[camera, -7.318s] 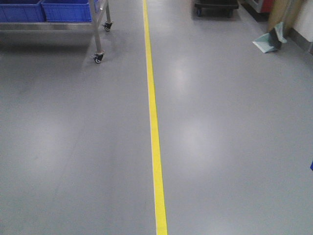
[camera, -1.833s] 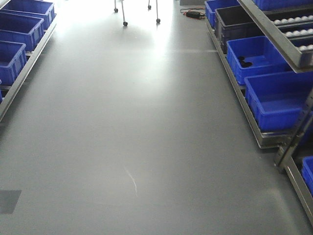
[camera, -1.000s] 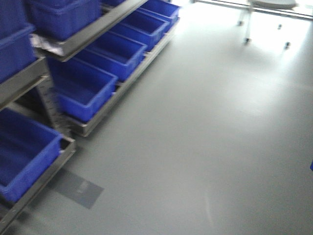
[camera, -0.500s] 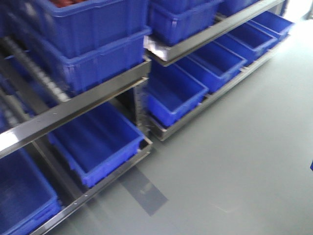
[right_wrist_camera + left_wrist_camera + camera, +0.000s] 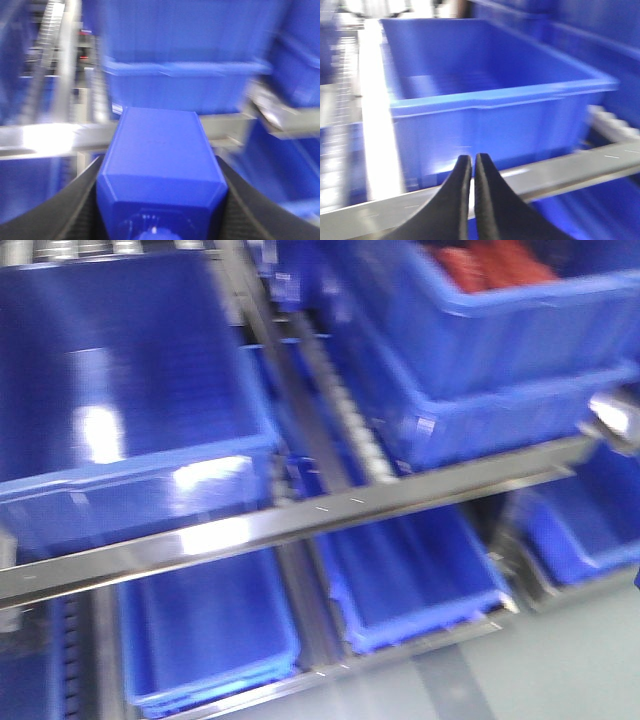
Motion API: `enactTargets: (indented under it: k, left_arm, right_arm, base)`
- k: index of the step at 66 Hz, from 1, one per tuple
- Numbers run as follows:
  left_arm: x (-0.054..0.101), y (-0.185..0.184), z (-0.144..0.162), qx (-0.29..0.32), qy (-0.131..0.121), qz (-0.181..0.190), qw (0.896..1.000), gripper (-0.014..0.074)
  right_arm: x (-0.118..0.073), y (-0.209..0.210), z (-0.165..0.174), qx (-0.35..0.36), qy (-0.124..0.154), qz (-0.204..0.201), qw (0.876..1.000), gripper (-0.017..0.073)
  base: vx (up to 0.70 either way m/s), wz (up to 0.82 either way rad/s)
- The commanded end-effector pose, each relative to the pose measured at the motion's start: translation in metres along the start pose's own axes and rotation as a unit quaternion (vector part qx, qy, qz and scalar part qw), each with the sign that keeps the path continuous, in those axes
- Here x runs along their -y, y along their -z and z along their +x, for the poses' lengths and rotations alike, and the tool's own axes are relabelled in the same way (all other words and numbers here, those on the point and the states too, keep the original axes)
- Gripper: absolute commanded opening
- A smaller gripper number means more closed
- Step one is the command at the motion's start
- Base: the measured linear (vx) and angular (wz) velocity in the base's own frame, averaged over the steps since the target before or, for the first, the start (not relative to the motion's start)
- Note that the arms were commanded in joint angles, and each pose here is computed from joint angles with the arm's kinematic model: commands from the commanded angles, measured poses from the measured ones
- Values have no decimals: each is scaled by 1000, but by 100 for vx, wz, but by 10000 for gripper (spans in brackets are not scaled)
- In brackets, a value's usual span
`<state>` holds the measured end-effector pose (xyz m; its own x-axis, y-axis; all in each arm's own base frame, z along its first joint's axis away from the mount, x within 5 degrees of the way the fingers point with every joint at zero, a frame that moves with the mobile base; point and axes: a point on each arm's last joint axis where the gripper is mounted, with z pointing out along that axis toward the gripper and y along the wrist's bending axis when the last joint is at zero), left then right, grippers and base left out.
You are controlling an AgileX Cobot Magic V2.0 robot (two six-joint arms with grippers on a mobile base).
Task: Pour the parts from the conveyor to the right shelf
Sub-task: 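Turn and approach the empty blue bin on the shelf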
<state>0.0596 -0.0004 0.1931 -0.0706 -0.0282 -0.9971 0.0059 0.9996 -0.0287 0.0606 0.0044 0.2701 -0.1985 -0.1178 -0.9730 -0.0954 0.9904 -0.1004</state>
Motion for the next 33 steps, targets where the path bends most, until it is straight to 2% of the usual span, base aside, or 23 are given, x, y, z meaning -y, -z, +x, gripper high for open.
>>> enactTargets:
  k: [1, 17, 33]
  left_arm:
    - [1, 0, -13, 41, 8, 5, 999, -6]
    - [1, 0, -13, 41, 8, 5, 999, -6]
    - [1, 0, -13, 41, 8, 5, 999, -6]
  right_arm:
    - [2, 2, -16, 49, 4, 6, 999, -5]
    - [2, 2, -16, 49, 4, 6, 999, -5]
    - [2, 2, -16, 49, 4, 6, 999, -5]
  base:
    - [21, 81]
    - [20, 68]
    - [16, 25]
